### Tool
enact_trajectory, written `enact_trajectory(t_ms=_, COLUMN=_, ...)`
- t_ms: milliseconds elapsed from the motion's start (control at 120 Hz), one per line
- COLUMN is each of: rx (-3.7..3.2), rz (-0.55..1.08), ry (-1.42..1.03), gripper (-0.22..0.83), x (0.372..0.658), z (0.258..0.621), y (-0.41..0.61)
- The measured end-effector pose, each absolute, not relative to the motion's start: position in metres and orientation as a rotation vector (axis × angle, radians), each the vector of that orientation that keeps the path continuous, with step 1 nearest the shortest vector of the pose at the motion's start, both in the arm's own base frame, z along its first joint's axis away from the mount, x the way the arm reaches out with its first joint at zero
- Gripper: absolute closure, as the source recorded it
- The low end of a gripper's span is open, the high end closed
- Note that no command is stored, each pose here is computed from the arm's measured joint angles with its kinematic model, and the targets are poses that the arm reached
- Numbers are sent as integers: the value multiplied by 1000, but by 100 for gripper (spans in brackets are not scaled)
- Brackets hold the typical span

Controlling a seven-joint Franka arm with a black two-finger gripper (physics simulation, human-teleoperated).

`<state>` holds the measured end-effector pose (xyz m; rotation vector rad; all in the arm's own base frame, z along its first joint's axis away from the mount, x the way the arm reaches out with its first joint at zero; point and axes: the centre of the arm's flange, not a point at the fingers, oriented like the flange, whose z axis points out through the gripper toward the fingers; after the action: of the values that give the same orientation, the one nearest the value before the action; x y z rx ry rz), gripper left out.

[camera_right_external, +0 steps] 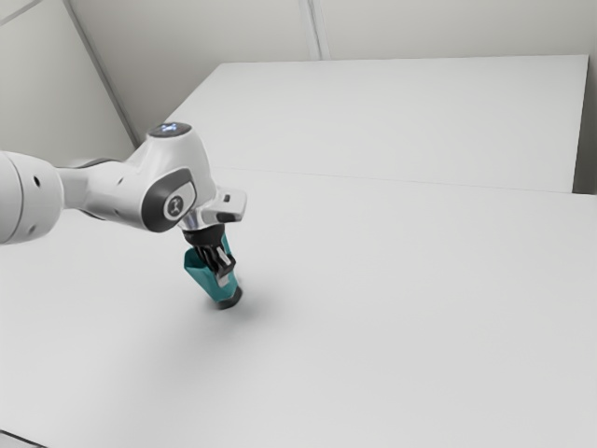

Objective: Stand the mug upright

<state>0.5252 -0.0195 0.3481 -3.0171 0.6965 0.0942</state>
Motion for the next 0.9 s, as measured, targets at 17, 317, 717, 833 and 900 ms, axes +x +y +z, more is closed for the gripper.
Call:
enact_trajectory(t_ms=17, rx=-3018, rz=96, ry=691, gripper=78, x=525, z=347, y=-19)
enact_trajectory(t_ms=317, rx=-3031, rz=118, ry=619, gripper=78, x=525, z=337, y=-17)
enact_trajectory(t_ms=717, rx=-3045, rz=110, ry=572, gripper=50, x=525, z=340, y=-17)
enact_trajectory(t_ms=833, rx=-3047, rz=101, ry=563, gripper=42, x=525, z=344, y=-17)
enact_trajectory(t_ms=900, rx=-3048, rz=97, ry=558, gripper=38, x=525, z=346, y=-16)
